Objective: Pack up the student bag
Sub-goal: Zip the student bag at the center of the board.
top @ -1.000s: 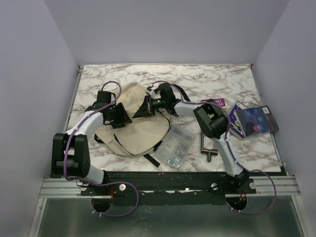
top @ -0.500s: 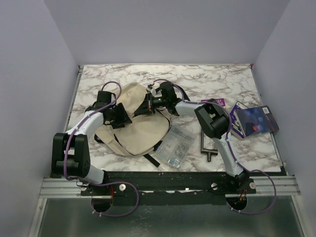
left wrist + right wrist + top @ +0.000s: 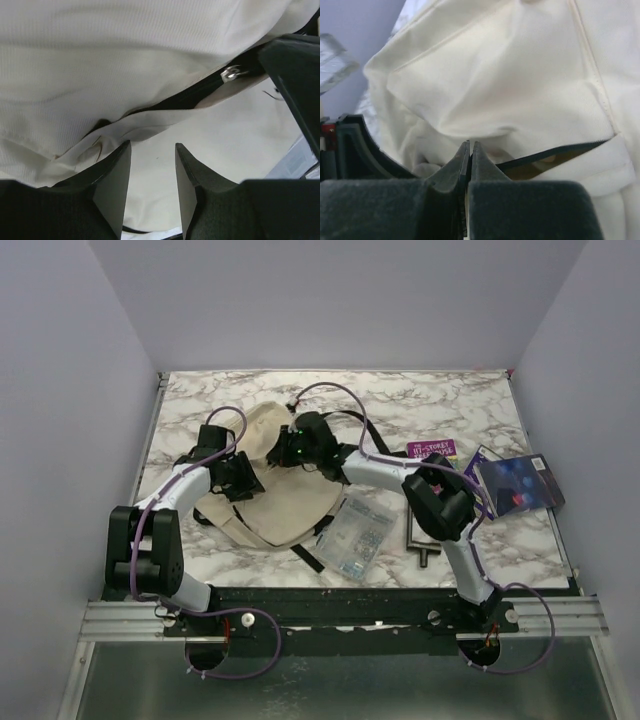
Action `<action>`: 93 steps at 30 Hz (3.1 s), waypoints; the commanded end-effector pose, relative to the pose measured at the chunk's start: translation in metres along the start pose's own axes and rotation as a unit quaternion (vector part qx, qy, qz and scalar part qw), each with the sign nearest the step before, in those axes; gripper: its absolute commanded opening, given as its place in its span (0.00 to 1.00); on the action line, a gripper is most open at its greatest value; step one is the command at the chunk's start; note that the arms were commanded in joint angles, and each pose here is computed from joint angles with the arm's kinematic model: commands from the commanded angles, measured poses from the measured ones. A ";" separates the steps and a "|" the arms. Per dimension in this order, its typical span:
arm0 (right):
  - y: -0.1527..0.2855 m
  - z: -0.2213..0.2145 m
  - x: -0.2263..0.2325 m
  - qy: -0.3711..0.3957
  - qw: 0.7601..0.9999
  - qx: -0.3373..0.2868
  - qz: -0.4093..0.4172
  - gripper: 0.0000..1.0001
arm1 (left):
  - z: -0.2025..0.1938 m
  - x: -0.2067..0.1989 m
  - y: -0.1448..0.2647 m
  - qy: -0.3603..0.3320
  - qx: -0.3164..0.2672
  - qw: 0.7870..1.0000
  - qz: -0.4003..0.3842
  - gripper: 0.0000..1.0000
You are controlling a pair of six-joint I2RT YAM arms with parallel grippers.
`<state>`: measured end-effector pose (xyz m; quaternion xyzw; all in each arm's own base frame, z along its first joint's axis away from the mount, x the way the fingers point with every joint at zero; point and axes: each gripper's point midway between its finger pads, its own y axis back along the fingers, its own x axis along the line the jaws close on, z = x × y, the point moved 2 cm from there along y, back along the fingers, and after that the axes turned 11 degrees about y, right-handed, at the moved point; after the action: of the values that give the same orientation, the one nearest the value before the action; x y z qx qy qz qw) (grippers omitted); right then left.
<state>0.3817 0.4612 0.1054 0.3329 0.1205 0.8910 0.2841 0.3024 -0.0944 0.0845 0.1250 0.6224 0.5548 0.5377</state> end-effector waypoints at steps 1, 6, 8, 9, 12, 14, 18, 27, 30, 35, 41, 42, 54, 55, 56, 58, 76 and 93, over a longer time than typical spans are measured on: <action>0.022 0.055 -0.021 0.254 0.906 -0.132 -0.313 0.00 | -0.001 0.019 -0.005 0.007 0.004 0.999 0.045 0.42; 0.044 0.082 -0.045 0.355 0.796 -0.165 -0.461 0.00 | -0.004 0.034 -0.008 0.002 0.011 0.996 0.085 0.32; 0.046 0.090 -0.053 0.349 0.794 -0.161 -0.471 0.00 | -0.003 0.039 -0.009 0.000 0.011 0.995 0.099 0.30; 0.046 0.092 -0.058 0.339 0.801 -0.158 -0.467 0.00 | -0.003 0.042 -0.008 0.001 0.008 0.994 0.106 0.28; 0.046 0.102 -0.075 0.298 0.819 -0.153 -0.466 0.00 | -0.003 0.049 -0.008 0.010 0.009 0.993 0.114 0.24; 0.046 0.112 -0.090 0.278 0.826 -0.154 -0.464 0.00 | -0.005 0.053 -0.009 0.012 0.012 0.993 0.117 0.23; 0.034 0.122 -0.078 0.273 0.864 -0.160 -0.391 0.00 | -0.001 0.051 -0.005 0.000 0.003 0.993 0.115 0.23; 0.027 0.131 -0.070 0.254 0.898 -0.147 -0.328 0.00 | 0.009 0.008 0.022 -0.049 -0.047 0.998 -0.003 0.52; 0.026 0.120 -0.054 0.235 0.921 -0.138 -0.280 0.00 | 0.029 -0.015 0.045 -0.052 -0.114 0.991 -0.047 0.76; 0.031 0.113 -0.039 0.192 0.941 -0.137 -0.244 0.00 | 0.060 -0.035 0.039 -0.015 -0.118 0.992 -0.053 0.84; 0.027 0.107 -0.045 0.183 0.942 -0.131 -0.249 0.00 | 0.078 -0.037 0.002 0.018 -0.074 0.997 -0.020 0.77; 0.026 0.108 -0.048 0.185 0.939 -0.133 -0.256 0.00 | 0.080 -0.035 -0.004 0.023 -0.073 0.997 -0.006 0.76; 0.045 0.130 -0.107 0.313 0.817 -0.134 -0.465 0.00 | 0.079 0.025 -0.022 -0.016 0.008 0.971 0.237 0.63; 0.048 0.132 -0.116 0.308 0.815 -0.135 -0.472 0.00 | 0.078 0.026 -0.021 -0.015 0.008 0.971 0.238 0.63; 0.049 0.133 -0.126 0.302 0.815 -0.133 -0.476 0.00 | 0.078 0.026 -0.021 -0.014 0.006 0.971 0.239 0.63; 0.047 0.132 -0.149 0.284 0.825 -0.124 -0.472 0.00 | 0.079 0.034 -0.021 -0.010 0.003 0.967 0.254 0.64; 0.031 0.093 -0.067 0.117 0.979 -0.097 -0.134 0.00 | 0.070 -0.050 0.002 0.064 0.012 0.998 0.007 0.98; 0.054 0.108 -0.039 0.114 0.979 -0.111 -0.125 0.00 | -0.010 -0.021 -0.010 0.233 0.010 0.972 0.045 0.89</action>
<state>0.4674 0.3920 0.1464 0.1867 0.1240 0.8755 0.4280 0.2932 -0.1092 0.0909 0.0369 0.7226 0.5855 0.3656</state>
